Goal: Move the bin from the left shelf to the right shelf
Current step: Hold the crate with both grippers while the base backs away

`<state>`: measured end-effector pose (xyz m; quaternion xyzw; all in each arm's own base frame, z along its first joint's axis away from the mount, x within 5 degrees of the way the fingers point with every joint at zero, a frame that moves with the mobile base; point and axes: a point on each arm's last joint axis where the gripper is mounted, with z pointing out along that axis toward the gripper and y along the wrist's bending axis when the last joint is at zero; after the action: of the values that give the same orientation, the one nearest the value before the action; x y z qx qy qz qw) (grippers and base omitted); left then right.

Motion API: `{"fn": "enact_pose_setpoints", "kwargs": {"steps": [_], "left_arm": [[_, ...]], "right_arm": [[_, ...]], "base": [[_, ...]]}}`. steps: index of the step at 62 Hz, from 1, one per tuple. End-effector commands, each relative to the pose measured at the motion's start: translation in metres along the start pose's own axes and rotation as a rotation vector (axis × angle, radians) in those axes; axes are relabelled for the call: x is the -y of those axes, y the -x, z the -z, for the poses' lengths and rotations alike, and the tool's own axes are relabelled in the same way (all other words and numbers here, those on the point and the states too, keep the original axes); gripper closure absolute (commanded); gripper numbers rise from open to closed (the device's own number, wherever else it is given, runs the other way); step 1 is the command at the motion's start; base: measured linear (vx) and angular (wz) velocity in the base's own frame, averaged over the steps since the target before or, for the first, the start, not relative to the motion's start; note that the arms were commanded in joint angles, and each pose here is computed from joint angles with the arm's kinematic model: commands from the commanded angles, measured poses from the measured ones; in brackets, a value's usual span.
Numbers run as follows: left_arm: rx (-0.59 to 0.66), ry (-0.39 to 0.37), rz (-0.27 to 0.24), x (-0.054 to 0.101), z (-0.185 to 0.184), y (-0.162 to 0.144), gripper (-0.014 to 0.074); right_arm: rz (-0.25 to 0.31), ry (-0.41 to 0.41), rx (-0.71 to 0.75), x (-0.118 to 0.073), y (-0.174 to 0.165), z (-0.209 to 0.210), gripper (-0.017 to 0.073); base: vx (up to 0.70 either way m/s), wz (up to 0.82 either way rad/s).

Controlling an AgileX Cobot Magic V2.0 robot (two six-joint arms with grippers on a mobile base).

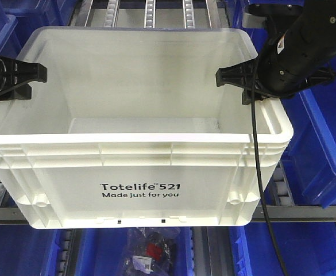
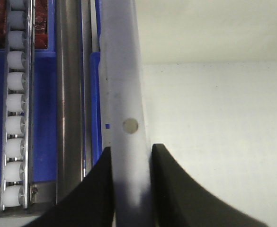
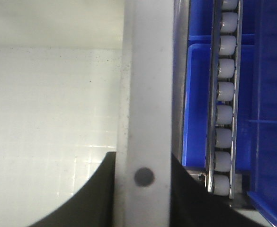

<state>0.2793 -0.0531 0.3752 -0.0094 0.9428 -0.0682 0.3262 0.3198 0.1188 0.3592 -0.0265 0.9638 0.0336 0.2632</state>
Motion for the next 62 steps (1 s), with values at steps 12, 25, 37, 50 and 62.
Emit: {"fn": "enact_pose_setpoints", "kwargs": {"steps": [12,25,37,50,62], "left_arm": [[0.176,-0.012,-0.030,0.0010,0.0280,0.0147,0.0601],[0.176,-0.012,-0.030,0.0010,0.0280,0.0147,0.0601],[0.176,-0.012,-0.030,0.0010,0.0280,0.0147,0.0601],[0.176,-0.012,-0.030,0.0010,0.0280,0.0147,0.0601],[0.176,-0.012,-0.030,0.0010,0.0280,0.0147,0.0601]], "right_arm": [[0.016,-0.004,0.194,0.0076,0.0141,0.0352,0.0538],[0.016,-0.004,0.195,0.0076,0.0142,0.0353,0.0537],[0.016,-0.004,0.195,0.0076,0.0142,0.0353,0.0537],[0.016,-0.004,0.195,0.0076,0.0142,0.0353,0.0537],[0.016,-0.004,0.195,0.0076,0.0142,0.0353,0.0537]], "base": [[-0.08,-0.08],[-0.11,-0.11],[-0.14,-0.10],[-0.16,-0.10],[-0.18,-0.11]]}}
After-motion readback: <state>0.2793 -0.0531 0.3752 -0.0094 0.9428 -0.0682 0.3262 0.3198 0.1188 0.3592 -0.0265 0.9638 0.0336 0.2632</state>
